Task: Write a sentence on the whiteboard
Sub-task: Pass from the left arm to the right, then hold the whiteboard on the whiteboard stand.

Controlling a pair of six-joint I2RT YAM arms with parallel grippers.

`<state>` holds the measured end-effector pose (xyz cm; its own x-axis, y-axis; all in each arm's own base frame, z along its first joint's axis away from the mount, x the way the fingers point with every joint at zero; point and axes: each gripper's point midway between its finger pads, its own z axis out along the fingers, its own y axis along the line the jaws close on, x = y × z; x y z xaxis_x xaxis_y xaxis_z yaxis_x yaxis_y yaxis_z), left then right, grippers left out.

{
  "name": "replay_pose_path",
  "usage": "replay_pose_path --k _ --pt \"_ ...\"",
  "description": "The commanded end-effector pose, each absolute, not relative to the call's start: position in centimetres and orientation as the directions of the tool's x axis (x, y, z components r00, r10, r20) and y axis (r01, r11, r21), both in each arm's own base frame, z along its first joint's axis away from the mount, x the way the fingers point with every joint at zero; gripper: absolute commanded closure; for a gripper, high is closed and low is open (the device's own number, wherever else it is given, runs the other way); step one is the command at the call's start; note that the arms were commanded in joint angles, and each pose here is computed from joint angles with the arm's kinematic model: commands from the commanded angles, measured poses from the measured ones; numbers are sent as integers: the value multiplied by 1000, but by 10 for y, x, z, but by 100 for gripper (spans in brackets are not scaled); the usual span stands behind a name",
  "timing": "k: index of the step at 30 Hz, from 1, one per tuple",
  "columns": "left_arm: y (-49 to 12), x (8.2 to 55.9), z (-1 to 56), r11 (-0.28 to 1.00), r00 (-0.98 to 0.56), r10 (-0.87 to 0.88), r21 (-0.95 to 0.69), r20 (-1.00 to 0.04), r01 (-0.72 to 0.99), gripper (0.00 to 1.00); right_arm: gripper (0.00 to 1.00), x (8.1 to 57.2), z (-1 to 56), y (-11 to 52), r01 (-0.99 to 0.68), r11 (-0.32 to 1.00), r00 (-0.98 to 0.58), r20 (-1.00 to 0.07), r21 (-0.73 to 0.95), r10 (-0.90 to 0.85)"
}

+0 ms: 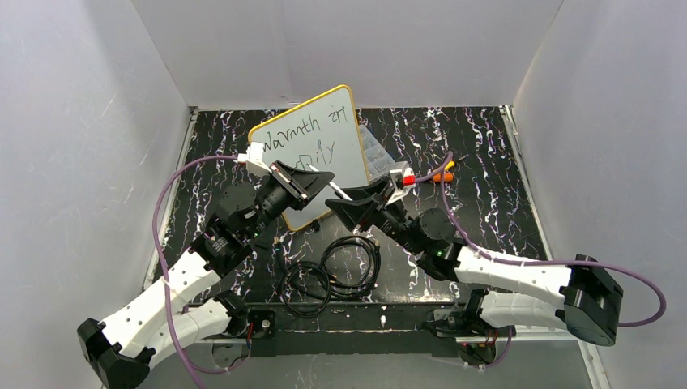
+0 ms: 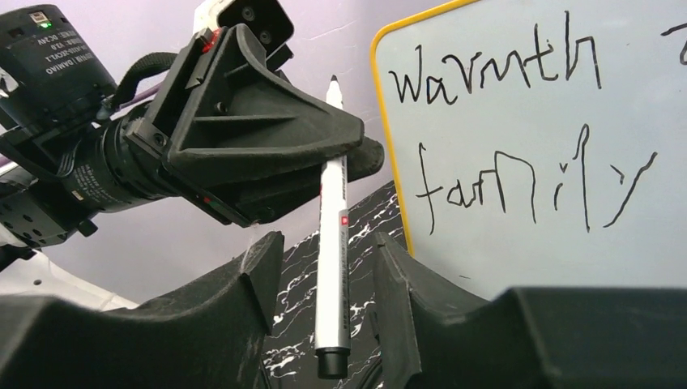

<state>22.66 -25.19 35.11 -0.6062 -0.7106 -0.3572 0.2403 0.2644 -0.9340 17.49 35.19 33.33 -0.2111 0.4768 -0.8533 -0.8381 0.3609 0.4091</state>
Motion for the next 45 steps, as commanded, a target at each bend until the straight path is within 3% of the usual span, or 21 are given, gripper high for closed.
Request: replay_pose_path --k 1,10,15,20,22,25,28,30,35,40,45 --pt "-249 226 361 228 -587 -735 -939 -340 257 100 50 174 377 347 -858 321 -153 -797 400 585" --pt "-247 226 359 218 -587 -742 -944 -325 247 100 52 178 389 343 -856 326 -121 -768 402 629" --pt "-246 225 360 213 -584 -745 -945 -323 250 100 69 179 388 345 -854 333 -121 -775 400 620" --pt "-248 224 356 233 -591 -729 -936 -347 262 99 99 184 387 341 -838 372 -103 -785 399 610" --pt "-250 222 354 276 -586 -699 -910 -410 308 78 99 190 385 336 -815 426 -87 -810 393 581" --pt "-249 220 349 342 -581 -657 -877 -480 338 65 99 201 372 327 -766 531 -66 -866 362 495" --pt "-250 218 349 418 -597 -585 -834 -550 359 36 99 208 359 314 -717 612 -52 -902 333 429" --pt "-247 216 345 495 -600 -512 -782 -615 379 26 99 213 349 305 -681 664 -47 -923 308 381" --pt "-220 217 328 662 -588 -317 -618 -744 424 19 99 220 322 291 -622 747 -49 -964 235 262" --pt "-167 231 308 790 -601 -205 -493 -773 365 21 99 222 294 297 -642 739 -80 -976 206 203" --pt "-118 244 315 918 -493 -103 -273 -864 287 22 99 232 288 310 -717 657 -105 -968 233 228"
